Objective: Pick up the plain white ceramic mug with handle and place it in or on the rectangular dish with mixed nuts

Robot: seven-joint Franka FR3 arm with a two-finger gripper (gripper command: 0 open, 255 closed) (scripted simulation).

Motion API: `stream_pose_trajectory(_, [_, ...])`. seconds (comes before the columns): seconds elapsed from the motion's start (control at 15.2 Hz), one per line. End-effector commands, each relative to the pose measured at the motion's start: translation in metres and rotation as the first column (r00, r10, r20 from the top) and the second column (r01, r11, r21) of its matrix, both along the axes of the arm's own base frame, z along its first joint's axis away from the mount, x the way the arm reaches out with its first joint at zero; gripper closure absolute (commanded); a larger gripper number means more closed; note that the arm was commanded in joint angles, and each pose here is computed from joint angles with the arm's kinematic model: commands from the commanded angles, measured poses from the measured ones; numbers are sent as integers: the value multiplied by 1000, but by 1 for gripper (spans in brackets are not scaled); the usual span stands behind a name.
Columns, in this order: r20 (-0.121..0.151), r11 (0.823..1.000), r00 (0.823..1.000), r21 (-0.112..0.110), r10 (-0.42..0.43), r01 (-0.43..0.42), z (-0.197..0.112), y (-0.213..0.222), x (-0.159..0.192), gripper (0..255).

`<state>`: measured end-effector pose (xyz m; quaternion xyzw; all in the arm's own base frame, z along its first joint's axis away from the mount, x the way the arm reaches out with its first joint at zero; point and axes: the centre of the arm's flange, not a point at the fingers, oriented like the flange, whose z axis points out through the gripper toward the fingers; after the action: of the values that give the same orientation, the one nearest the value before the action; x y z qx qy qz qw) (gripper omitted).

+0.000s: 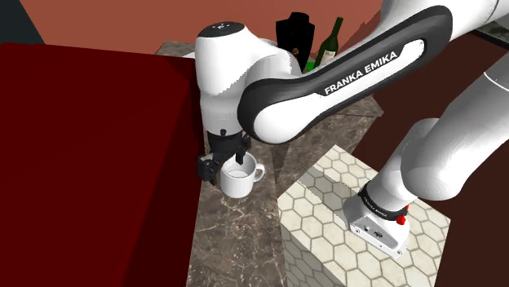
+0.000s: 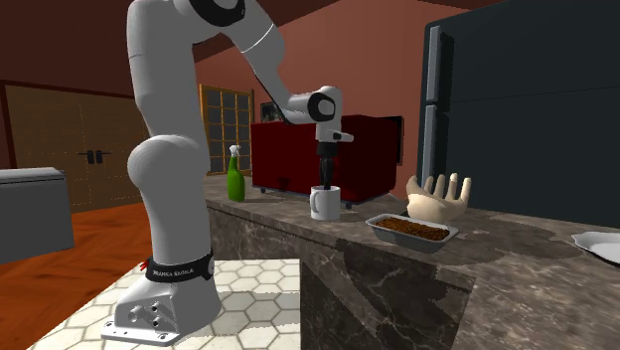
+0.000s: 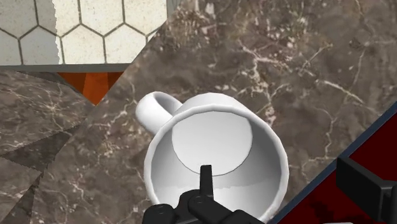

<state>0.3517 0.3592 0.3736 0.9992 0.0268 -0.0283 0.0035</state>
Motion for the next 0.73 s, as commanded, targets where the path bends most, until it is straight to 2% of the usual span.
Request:
stream_pose_trajectory(0.0, [2,1000,1000,9,1,-1,-14,3,-1,0])
stream_pose_trajectory(0.07, [2,1000,1000,9,1,-1,-22,3,-1,0])
stream_pose_trajectory(0.59, [2,1000,1000,9,1,-1,-22,3,-1,0])
stream_pose_trajectory(0.66, [2,1000,1000,9,1,-1,-22,3,-1,255])
